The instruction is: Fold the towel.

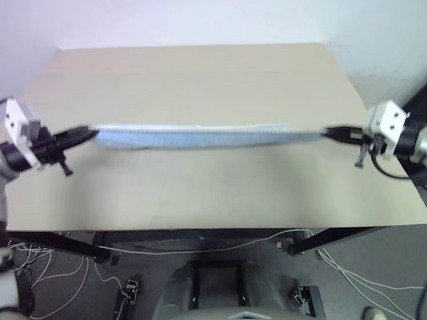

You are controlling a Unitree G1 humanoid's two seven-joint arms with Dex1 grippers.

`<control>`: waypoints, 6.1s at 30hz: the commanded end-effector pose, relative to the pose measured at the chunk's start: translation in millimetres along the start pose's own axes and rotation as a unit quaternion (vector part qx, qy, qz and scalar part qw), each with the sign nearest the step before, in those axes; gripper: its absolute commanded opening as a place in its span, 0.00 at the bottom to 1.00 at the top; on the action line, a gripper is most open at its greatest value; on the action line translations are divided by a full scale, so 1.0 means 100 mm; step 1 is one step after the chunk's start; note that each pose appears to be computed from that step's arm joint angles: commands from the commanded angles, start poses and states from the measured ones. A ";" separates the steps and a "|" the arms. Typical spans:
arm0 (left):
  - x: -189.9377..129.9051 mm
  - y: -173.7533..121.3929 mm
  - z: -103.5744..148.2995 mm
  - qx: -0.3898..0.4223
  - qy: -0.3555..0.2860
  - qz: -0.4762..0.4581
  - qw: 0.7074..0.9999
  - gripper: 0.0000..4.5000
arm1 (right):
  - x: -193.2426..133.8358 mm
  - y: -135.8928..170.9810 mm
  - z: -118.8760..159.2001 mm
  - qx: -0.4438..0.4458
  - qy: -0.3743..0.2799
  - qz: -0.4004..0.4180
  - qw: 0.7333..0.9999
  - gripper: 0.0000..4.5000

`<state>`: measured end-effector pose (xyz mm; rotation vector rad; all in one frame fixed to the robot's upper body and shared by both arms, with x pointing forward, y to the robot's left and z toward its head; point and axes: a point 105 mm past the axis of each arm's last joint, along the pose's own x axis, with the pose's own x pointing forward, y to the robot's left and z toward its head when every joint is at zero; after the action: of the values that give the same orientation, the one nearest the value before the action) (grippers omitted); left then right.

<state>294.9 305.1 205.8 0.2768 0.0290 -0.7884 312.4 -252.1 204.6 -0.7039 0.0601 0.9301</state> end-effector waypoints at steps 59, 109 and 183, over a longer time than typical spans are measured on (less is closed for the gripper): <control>0.67 0.44 -0.64 0.029 0.136 0.079 0.987 0.64 | 0.79 -0.45 -0.52 0.034 0.089 -0.039 0.995 0.44; 0.71 -0.53 -0.18 -0.032 -0.013 -0.068 0.997 1.00 | 0.72 0.76 -0.46 0.802 -0.108 -0.183 0.558 0.99; 0.87 -0.72 -0.22 -0.032 -0.035 -0.071 0.996 1.00 | 1.75 1.02 0.48 0.252 0.004 0.061 0.966 0.01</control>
<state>308.0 204.5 143.8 0.1572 0.0624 -0.9266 329.2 -61.6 114.6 -0.2174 0.3930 0.9726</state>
